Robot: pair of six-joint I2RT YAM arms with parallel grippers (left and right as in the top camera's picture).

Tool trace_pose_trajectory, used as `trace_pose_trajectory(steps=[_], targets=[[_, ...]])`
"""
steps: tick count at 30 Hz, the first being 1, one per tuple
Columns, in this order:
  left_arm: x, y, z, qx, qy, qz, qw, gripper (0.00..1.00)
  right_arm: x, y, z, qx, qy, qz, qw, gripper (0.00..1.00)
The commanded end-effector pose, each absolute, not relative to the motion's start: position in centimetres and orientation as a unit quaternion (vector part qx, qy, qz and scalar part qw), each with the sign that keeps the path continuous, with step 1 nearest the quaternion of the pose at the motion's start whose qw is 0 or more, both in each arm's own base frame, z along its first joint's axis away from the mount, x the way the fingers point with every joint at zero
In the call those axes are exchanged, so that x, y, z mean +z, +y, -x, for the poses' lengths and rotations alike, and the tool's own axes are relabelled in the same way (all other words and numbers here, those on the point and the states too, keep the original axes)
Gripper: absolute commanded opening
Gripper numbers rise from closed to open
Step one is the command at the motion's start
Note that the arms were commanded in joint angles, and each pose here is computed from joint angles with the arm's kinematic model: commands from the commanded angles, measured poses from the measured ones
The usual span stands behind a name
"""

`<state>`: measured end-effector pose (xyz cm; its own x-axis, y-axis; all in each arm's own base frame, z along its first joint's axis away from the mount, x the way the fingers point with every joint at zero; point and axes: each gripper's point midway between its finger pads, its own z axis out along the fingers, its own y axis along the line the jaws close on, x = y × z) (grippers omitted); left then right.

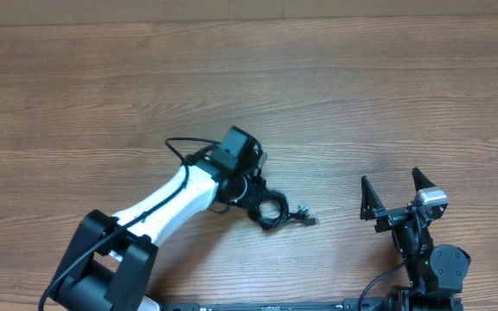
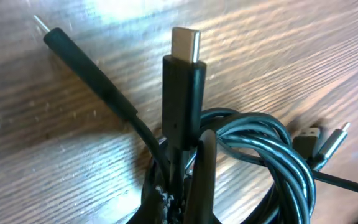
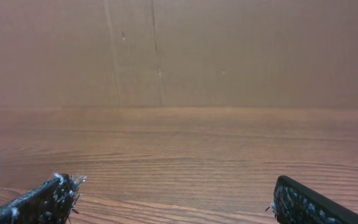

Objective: Untangle cables
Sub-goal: 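Lift the cable bundle with the left gripper toward the right gripper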

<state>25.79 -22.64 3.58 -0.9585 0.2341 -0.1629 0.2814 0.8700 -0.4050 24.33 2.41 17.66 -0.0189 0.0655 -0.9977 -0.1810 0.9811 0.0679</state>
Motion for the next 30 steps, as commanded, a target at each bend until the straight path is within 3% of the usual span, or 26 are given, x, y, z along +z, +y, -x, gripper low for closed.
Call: trace_pose_trajectory(steps=[1,16,24,30], targets=[[6.1,-24.5,-26.3,-0.31,0.943,-0.12,0.034,0.04,17.5,2.6,-24.3,0.089,0.706,0.045,0.701,1.0],[10.2,-25.2,-26.6,-0.458,0.883,-0.106,0.002,0.04,17.9,2.6,-24.3,0.088,0.701,0.047,0.706,1.0],[13.0,-26.7,-26.4,-0.533,0.835,-0.138,0.007,0.04,19.9,5.4,-23.2,0.216,0.686,0.043,0.694,1.0],[13.8,-27.2,-26.9,-0.548,0.828,-0.122,0.004,0.04,22.0,5.1,-22.0,0.216,0.709,0.018,0.672,1.0]])
